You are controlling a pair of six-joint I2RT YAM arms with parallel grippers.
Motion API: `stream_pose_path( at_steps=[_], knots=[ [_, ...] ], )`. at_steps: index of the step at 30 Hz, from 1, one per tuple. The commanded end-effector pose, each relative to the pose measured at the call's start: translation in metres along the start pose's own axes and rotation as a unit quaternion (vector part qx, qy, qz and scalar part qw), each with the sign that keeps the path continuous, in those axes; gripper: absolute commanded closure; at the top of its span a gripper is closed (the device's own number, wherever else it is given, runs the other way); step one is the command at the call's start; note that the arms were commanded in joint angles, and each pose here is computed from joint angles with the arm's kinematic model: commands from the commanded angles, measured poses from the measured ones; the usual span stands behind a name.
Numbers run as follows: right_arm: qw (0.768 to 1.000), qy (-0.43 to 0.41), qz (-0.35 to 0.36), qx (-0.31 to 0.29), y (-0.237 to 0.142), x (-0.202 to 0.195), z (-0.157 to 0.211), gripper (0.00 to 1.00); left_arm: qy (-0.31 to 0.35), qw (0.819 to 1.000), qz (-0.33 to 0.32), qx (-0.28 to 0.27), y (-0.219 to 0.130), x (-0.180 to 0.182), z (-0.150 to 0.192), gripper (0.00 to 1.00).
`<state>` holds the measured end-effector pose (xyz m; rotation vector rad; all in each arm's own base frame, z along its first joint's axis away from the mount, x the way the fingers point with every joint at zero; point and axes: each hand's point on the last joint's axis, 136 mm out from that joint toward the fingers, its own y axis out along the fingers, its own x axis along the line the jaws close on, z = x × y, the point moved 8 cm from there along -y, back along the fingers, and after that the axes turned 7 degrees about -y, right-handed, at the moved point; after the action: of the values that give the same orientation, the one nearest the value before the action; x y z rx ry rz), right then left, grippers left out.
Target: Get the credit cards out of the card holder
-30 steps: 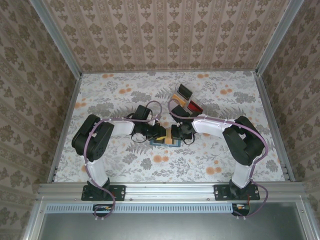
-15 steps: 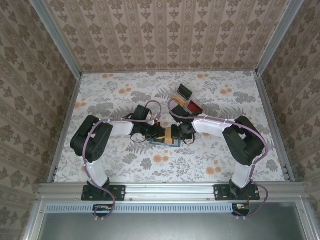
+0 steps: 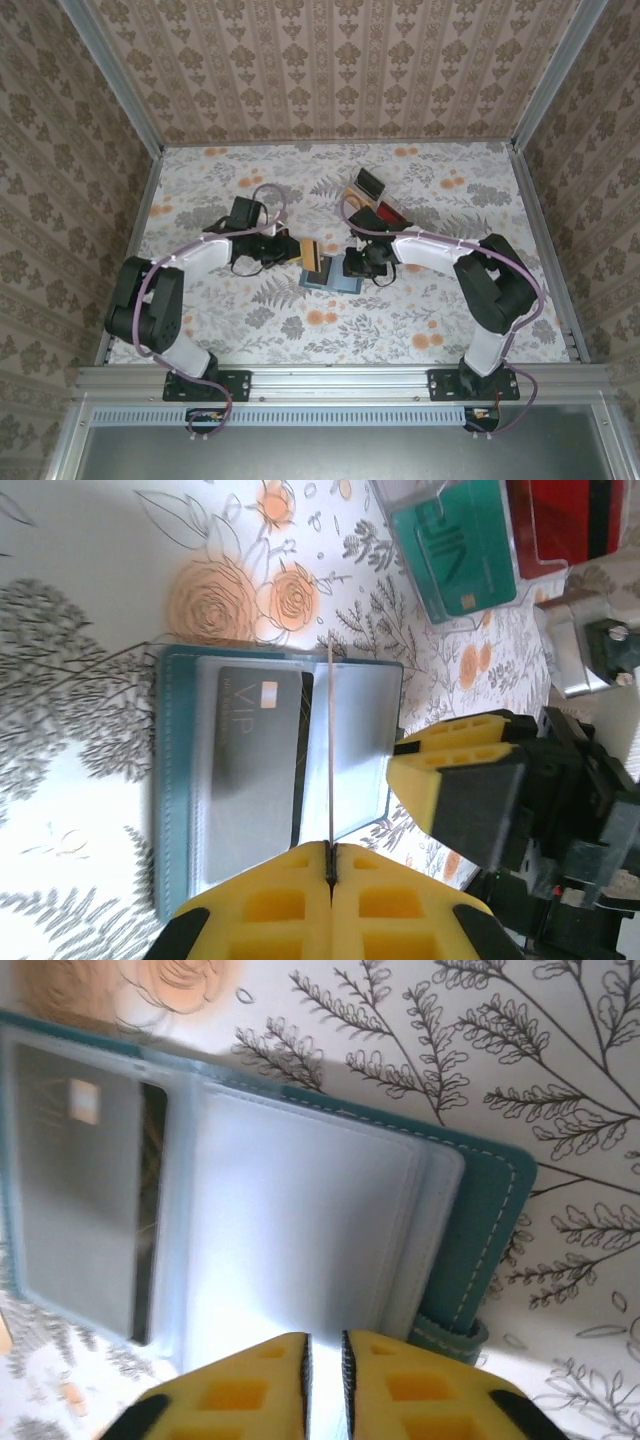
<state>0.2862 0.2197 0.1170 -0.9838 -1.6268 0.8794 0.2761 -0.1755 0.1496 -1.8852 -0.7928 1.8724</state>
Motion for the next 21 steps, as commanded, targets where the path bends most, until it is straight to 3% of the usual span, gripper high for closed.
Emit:
stream_pose_path(
  at_steps=[1,9,13,21],
  knots=[
    [0.992,-0.02,-0.116,-0.038,-0.034,0.019,-0.012,0.61,0.006,1.0,0.009,-0.017,-0.021,-0.019,-0.002,1.0],
    [0.947,0.079,-0.3,-0.087,-0.07,0.028,-0.038,0.33,-0.019,0.991,0.11,-0.079,-0.054,-0.072,-0.011,1.0],
    [0.91,0.106,-0.388,-0.102,-0.086,0.034,-0.054,0.31,-0.024,0.983,0.159,-0.088,-0.065,-0.096,-0.011,1.0],
    [0.875,0.104,-0.458,-0.12,-0.12,0.047,-0.07,0.33,-0.028,0.976,0.194,-0.096,-0.074,-0.119,-0.013,1.0]
  ],
)
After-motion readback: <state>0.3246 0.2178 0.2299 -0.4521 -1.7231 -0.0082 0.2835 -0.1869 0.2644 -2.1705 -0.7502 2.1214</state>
